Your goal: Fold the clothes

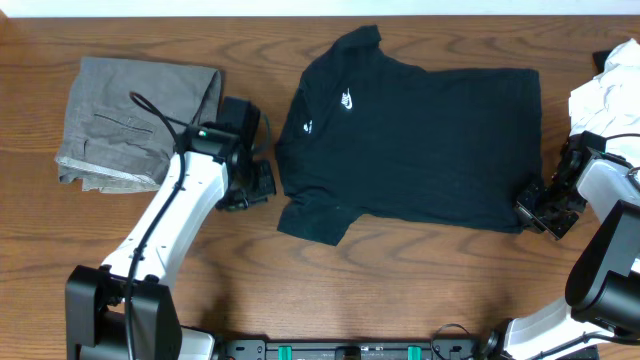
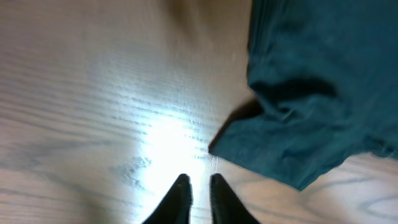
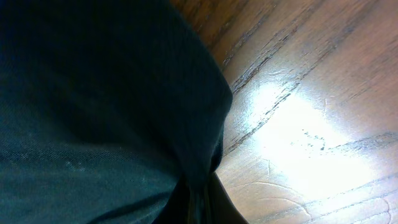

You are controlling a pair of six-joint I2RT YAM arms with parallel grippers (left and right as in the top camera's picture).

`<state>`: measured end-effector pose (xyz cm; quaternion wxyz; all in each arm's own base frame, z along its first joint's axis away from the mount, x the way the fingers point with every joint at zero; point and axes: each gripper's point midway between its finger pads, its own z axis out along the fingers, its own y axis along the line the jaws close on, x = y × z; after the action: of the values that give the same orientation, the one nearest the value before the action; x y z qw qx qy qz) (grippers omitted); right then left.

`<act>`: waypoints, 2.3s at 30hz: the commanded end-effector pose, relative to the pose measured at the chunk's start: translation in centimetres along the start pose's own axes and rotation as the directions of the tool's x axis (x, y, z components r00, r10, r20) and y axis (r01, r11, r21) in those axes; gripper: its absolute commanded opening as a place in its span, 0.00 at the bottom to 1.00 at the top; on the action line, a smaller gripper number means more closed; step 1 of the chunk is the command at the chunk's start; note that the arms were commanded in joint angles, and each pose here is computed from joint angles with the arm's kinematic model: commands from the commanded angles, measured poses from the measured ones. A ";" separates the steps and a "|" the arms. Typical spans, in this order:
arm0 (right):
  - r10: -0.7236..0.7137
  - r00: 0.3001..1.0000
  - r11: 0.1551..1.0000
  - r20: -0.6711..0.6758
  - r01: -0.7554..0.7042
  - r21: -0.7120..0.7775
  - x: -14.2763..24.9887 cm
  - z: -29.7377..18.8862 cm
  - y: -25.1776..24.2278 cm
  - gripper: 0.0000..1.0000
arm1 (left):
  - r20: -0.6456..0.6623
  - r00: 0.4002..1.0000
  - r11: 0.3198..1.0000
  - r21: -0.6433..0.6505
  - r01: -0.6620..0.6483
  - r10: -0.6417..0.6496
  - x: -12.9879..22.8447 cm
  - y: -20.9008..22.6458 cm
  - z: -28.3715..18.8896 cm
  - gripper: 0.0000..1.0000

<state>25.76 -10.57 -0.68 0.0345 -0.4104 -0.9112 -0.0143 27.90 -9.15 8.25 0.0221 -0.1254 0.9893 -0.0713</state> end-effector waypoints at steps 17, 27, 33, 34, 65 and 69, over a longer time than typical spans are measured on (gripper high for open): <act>0.000 1.000 0.998 -0.030 0.002 0.061 0.9 1.5 -1.4 0.04 | -0.003 0.977 0.964 0.163 -0.211 0.215 2.3 -1.0 5.7 0.39; -0.001 1.000 0.998 -0.030 0.002 0.061 0.9 1.5 -1.4 0.06 | -0.005 0.966 0.941 0.226 -0.252 0.260 3.2 -1.7 6.5 0.40; -0.001 1.000 0.998 -0.030 0.002 0.061 0.9 1.5 -1.4 0.06 | -0.010 0.959 0.939 0.205 -0.276 0.284 3.8 -1.8 7.0 0.40; -0.001 1.000 0.998 -0.030 0.002 0.061 0.9 1.5 -1.4 0.06 | -0.010 0.958 0.940 0.198 -0.279 0.286 3.8 -1.7 7.1 0.41; -0.001 1.000 0.999 -0.016 0.002 0.047 0.5 1.5 -1.1 0.11 | -0.009 0.896 0.895 0.031 -0.444 0.444 3.0 -0.8 8.1 0.40; -0.001 1.000 0.999 -0.016 0.002 0.046 0.5 1.5 -1.1 0.12 | -0.029 0.889 0.889 0.038 -0.456 0.457 3.8 -1.0 8.1 0.40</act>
<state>25.79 -10.66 -0.72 0.0312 -0.4096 -0.9116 -0.0122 25.38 -12.01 -0.04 0.0207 0.0974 0.9917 -0.0815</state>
